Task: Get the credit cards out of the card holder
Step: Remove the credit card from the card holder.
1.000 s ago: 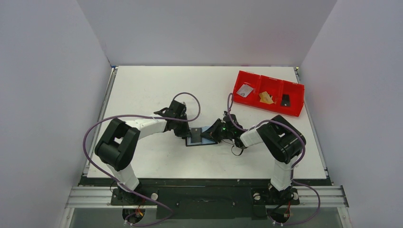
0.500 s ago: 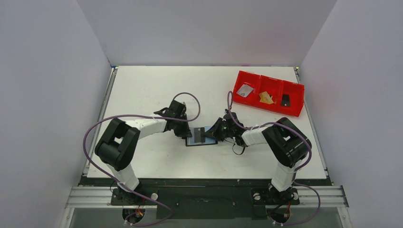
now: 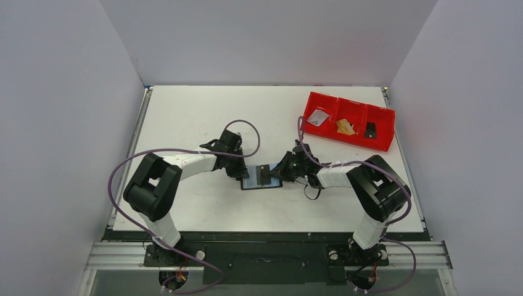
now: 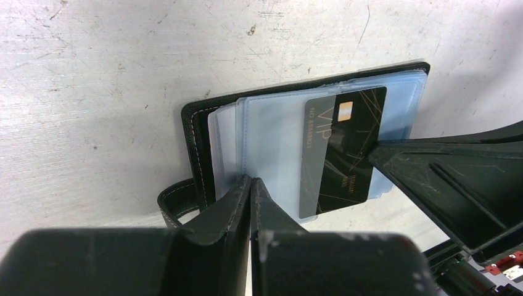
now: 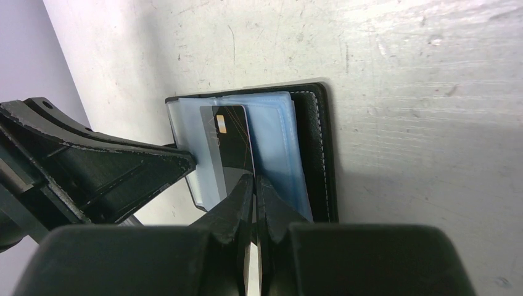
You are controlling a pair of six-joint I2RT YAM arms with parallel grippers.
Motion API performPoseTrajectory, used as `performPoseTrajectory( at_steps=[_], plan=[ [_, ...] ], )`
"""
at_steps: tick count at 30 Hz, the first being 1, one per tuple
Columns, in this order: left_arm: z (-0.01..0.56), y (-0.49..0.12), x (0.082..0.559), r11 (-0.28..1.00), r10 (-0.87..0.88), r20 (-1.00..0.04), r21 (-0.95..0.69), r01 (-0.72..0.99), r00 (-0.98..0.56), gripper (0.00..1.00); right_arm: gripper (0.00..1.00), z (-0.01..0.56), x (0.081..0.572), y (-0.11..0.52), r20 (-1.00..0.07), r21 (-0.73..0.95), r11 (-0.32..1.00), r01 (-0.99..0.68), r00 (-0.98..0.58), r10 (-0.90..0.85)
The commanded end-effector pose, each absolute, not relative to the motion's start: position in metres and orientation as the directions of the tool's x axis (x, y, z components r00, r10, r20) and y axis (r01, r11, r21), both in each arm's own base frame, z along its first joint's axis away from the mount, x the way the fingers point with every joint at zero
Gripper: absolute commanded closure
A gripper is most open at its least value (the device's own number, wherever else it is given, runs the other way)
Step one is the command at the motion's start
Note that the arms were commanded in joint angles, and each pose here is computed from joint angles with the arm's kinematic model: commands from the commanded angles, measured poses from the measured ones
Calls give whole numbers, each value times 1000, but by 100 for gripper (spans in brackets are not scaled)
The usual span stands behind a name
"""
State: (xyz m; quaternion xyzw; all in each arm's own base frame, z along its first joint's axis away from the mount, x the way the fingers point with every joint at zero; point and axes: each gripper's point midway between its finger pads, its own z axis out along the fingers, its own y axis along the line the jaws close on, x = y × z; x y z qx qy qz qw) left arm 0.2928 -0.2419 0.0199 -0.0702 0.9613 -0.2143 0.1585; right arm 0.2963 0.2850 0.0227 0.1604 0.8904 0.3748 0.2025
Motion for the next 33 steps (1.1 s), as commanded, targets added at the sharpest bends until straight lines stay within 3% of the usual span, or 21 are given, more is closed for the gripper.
performPoseTrajectory(
  at_steps=[1,22,33],
  plan=[
    [6,-229,289,928,-185,-256,-363,-83,-949,100,100,38,305,273,-307,719,686,108,-836,454],
    [44,-245,301,906,-166,-301,-423,-25,-939,100,100,57,306,260,-340,707,702,86,-829,444],
    [97,-270,307,827,-172,-332,-560,47,-927,69,100,76,309,263,-332,742,667,70,-826,455]
  ],
)
